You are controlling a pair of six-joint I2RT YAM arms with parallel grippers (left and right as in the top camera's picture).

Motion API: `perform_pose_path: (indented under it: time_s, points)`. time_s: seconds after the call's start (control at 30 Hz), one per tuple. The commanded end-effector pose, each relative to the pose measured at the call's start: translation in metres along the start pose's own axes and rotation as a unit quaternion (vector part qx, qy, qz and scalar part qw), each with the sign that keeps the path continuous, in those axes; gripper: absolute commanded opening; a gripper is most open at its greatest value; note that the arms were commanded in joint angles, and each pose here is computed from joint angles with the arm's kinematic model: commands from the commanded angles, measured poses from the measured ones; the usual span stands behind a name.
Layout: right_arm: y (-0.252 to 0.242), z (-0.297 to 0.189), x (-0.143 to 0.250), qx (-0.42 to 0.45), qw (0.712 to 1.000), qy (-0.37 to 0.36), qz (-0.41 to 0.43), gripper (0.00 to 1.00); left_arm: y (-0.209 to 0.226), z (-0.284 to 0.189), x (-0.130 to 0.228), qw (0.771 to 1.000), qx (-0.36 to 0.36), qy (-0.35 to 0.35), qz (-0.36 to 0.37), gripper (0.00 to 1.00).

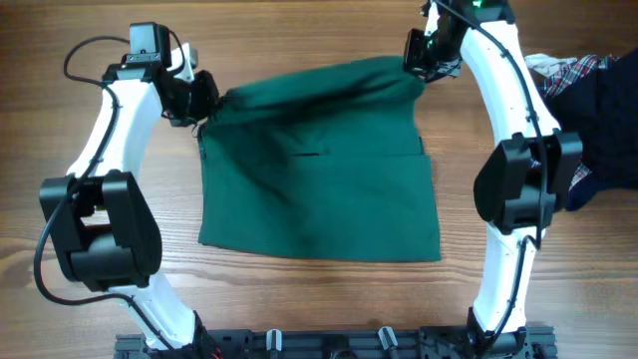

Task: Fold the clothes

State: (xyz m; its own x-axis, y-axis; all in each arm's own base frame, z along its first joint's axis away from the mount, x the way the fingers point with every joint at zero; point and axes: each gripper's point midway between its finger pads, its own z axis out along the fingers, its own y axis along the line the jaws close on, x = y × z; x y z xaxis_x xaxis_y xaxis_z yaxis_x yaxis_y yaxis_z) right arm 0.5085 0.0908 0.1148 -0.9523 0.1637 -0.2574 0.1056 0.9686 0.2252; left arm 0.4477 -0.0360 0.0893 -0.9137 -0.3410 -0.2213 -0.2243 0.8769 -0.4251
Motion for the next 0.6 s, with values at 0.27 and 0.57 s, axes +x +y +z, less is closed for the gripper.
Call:
perform_pose_path:
  time_s: [0.27, 0.57]
  points:
    - [-0.014, -0.057, 0.064, 0.032, 0.994, 0.107, 0.022, 0.04, 0.002, -0.026, 0.071, 0.991, -0.007, 0.133, 0.003, 0.04]
    - [-0.012, -0.078, 0.1, 0.09, 0.985, 0.144, 0.017, 0.04, -0.014, -0.058, 0.112, 0.982, -0.013, 0.188, 0.015, 0.04]
